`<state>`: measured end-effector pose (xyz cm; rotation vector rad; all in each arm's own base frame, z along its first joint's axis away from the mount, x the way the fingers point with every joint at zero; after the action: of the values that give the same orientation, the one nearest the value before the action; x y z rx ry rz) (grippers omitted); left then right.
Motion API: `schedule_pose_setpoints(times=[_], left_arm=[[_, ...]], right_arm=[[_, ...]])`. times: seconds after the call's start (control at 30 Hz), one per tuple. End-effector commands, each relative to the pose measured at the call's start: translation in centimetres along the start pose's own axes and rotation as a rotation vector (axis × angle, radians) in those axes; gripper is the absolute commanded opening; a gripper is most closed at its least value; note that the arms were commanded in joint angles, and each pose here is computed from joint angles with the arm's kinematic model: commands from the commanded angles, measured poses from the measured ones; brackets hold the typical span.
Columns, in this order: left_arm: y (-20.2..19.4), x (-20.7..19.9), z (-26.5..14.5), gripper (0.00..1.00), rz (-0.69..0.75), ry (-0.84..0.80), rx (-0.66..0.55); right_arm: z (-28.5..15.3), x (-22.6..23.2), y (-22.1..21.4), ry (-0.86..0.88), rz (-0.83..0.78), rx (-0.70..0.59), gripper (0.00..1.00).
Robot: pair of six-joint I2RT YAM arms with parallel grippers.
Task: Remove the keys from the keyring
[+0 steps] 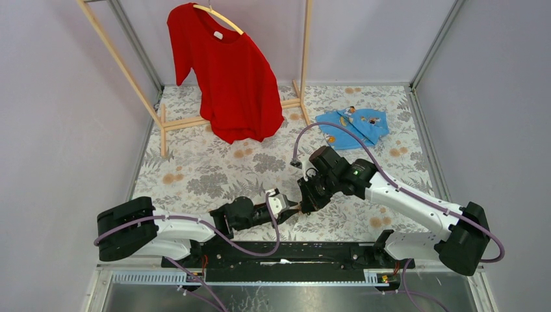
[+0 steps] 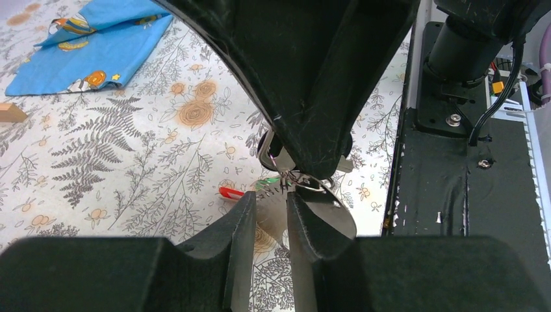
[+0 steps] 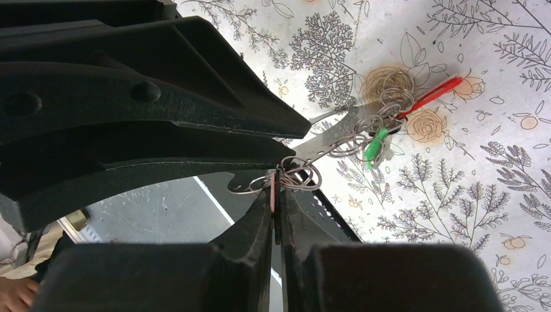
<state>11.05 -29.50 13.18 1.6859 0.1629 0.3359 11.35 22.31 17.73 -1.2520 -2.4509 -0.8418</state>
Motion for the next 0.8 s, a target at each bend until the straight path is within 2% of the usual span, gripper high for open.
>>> schedule_pose_setpoints(times=[0.0,0.3,0.77], left_arm=[[2.9,-0.1,0.5,0.28,0.032,-0.009,-0.123],[3.0,-0.6,0.7,0.27,0.037,-0.046,-0.124],[3.1,-1.8,2.0,0.1,0.034,-0.082,-0.127]], right_arm=[[-0.3,0.5,0.2,0.009,-0.017,-0.033,0.0],[-0.2,0.3,0.0,0.005,-0.009,-0.029,0.0],[-0.6,-0.5,-1.3,-0.063,0.028,0.0,0.0]])
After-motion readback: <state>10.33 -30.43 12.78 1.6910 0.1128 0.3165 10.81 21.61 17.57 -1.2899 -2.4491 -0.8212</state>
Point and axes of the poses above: each gripper's point midway between its finger pads, its own z axis out along the fingers, its own x axis along the line the jaws close on, y = z × x, the point moved 5 cm from there along -z, back along the fingers, and after that the axes turned 4 degrees about z, right-handed, at the moved point
